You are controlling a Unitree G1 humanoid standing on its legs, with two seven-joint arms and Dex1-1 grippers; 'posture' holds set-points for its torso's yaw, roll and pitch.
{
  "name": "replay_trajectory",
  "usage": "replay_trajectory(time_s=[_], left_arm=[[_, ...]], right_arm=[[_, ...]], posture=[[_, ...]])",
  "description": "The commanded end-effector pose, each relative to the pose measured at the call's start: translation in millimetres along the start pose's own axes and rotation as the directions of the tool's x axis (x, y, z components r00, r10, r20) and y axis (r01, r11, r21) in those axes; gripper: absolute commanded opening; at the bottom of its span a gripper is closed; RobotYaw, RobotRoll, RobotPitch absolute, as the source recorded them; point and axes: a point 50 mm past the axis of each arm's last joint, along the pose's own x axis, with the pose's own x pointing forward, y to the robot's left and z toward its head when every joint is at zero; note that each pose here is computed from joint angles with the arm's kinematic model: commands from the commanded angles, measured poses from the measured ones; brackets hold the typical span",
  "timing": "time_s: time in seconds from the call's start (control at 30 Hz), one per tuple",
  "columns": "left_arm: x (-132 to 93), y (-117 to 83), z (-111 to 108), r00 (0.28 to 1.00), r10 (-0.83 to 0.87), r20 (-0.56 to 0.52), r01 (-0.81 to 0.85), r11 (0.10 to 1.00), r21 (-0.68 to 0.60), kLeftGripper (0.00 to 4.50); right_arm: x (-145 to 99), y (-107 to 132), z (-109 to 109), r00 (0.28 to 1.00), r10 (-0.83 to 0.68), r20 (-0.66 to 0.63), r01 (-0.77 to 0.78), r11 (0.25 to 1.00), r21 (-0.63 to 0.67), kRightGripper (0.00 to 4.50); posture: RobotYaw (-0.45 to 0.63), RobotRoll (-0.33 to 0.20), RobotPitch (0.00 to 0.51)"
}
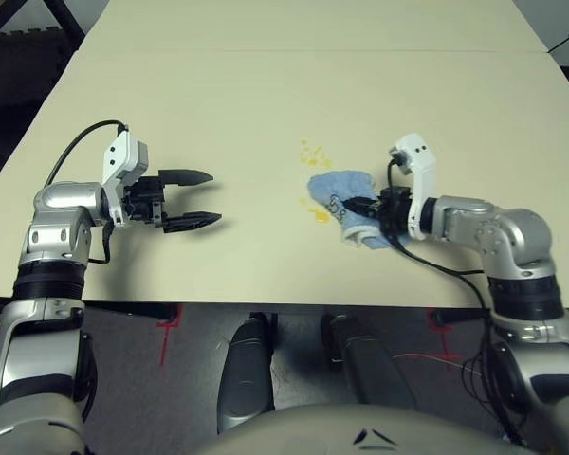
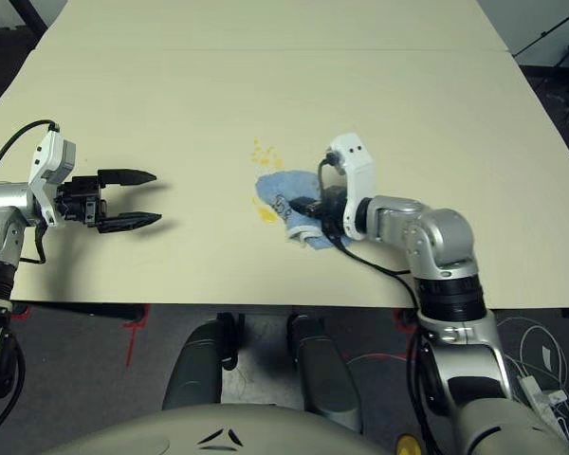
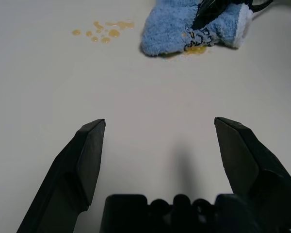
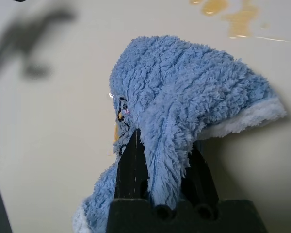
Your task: Wipe the water off the table with a rag.
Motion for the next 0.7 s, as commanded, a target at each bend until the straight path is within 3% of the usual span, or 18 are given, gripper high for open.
replay_trajectory(time_s=[0.03, 0.3, 0.47, 0.7], left_arm=[[-0.3, -2.5, -3.3, 1.000, -0.014, -0.025, 0.014, 1.000, -0.005, 4.50], [0.0, -1.9, -3.3, 1.000, -0.012, -0.022, 0.012, 1.000, -0.005, 4.50], [1.0, -0.8, -3.5, 1.000, -0.011, -0.022, 0.011, 1.000, -0.005, 4.50], [4.4, 1.5, -3.3, 1.000, -0.013, -0.015, 0.013, 1.000, -0.001, 4.50]], right_arm=[[26.3, 15.2, -15.4, 0.993, 0.071, -0.089, -0.069, 0.997, 0.032, 0.21], [42.0, 28.5, -9.3, 0.990, 0.113, -0.078, -0.112, 0.994, 0.019, 0.20], [23.0, 9.4, -7.5, 0.996, 0.052, -0.077, -0.052, 0.999, -0.001, 0.20], [-21.8, -20.3, -6.6, 0.994, -0.059, -0.090, 0.056, 0.998, -0.038, 0.20]], posture=[[0.13, 0.000, 0.256], [0.13, 0.000, 0.256], [0.12, 0.000, 0.245], [0.10, 0.000, 0.243]])
